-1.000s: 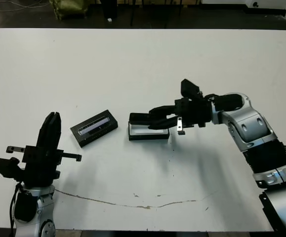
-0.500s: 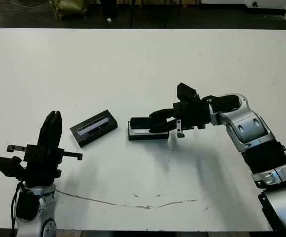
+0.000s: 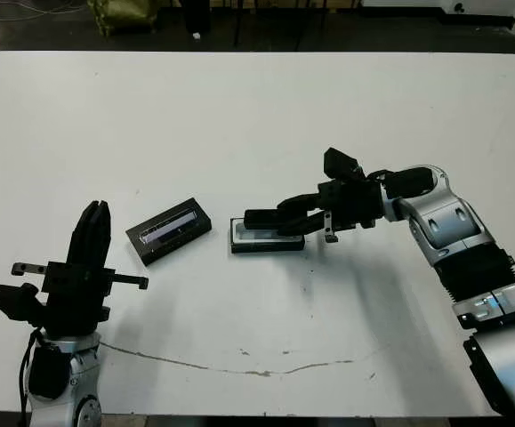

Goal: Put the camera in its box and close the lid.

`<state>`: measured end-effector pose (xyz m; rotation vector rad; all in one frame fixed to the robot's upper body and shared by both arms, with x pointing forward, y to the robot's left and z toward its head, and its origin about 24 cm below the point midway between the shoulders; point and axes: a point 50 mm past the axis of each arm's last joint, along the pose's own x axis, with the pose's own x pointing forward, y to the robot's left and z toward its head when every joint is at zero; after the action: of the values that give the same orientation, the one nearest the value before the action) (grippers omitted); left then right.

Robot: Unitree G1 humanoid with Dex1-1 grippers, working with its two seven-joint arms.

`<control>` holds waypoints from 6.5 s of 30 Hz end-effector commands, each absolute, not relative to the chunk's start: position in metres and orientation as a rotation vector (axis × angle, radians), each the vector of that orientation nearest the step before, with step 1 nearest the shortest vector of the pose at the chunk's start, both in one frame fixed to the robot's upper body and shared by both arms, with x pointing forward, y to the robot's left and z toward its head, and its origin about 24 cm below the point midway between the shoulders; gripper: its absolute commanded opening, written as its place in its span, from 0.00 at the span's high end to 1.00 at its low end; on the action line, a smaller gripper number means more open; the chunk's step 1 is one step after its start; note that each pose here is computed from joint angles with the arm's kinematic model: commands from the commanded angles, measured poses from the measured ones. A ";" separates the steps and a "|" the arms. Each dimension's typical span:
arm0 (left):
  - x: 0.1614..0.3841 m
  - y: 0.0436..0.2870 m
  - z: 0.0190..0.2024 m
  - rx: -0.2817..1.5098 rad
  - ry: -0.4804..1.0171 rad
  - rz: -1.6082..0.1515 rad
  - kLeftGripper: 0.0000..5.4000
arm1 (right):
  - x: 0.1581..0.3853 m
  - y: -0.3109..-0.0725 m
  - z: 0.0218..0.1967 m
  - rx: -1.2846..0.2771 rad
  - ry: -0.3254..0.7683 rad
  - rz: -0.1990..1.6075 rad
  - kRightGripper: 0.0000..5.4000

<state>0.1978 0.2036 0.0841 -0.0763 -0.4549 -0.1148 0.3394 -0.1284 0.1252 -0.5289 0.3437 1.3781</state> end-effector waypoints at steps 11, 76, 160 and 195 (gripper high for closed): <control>0.195 0.204 0.079 -0.077 -0.427 -0.112 1.00 | 0.340 -0.122 0.126 -0.607 0.394 1.422 0.93; 0.191 0.201 0.074 -0.081 -0.407 -0.083 1.00 | 0.334 -0.103 0.110 -0.615 0.447 1.460 0.93; 0.215 0.217 0.118 0.122 -0.374 -0.267 1.00 | 0.182 -0.230 0.094 -0.195 -0.198 0.134 1.00; 0.277 0.250 0.111 0.279 0.235 -0.946 0.01 | 0.177 -0.225 0.092 -0.198 -0.181 0.123 1.00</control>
<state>0.2785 0.2498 0.1209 0.3057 0.1850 -0.9386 0.1789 -0.2234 0.0983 -0.1933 -0.2201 0.1312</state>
